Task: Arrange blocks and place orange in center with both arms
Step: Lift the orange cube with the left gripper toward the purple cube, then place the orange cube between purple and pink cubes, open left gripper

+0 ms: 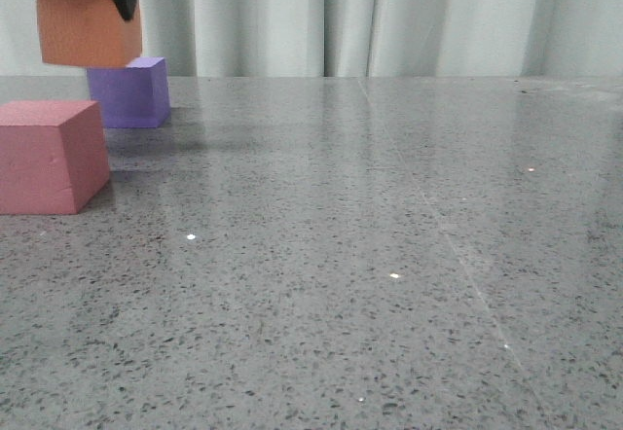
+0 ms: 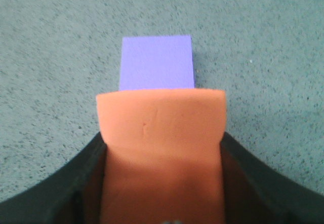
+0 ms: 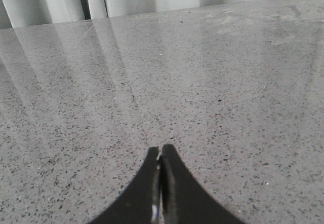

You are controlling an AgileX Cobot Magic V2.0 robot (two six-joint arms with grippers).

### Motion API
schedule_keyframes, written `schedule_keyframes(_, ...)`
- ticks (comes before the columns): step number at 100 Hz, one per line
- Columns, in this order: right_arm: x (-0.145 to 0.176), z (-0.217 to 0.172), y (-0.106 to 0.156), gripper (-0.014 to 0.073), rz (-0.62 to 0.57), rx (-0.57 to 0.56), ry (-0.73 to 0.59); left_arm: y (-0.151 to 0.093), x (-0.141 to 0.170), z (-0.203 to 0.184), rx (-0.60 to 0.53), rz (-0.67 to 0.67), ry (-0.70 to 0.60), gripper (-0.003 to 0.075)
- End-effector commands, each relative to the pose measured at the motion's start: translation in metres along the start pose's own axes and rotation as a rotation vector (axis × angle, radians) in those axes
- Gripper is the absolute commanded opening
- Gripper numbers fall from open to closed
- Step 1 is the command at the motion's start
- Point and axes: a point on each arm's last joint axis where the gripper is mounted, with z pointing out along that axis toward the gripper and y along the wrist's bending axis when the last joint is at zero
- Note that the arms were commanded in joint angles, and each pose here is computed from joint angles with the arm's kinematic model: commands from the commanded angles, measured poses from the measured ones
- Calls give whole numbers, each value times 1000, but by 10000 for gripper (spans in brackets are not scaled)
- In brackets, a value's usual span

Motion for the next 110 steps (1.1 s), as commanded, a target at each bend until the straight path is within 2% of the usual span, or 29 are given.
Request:
schedule_keyframes(1, -13, -3, 2, -67, -17, -17, -120, 5, -11, -15, 66, -9, -96, 31)
schedule_keyframes(42, -13, -3, 2, -67, -17, -17, -120, 25, 8, 12, 79, -57, -51, 31)
schedule_keyframes(110, -13, -3, 2, -67, -17, -17, -120, 14, 21, 40, 102, -59, 9, 31)
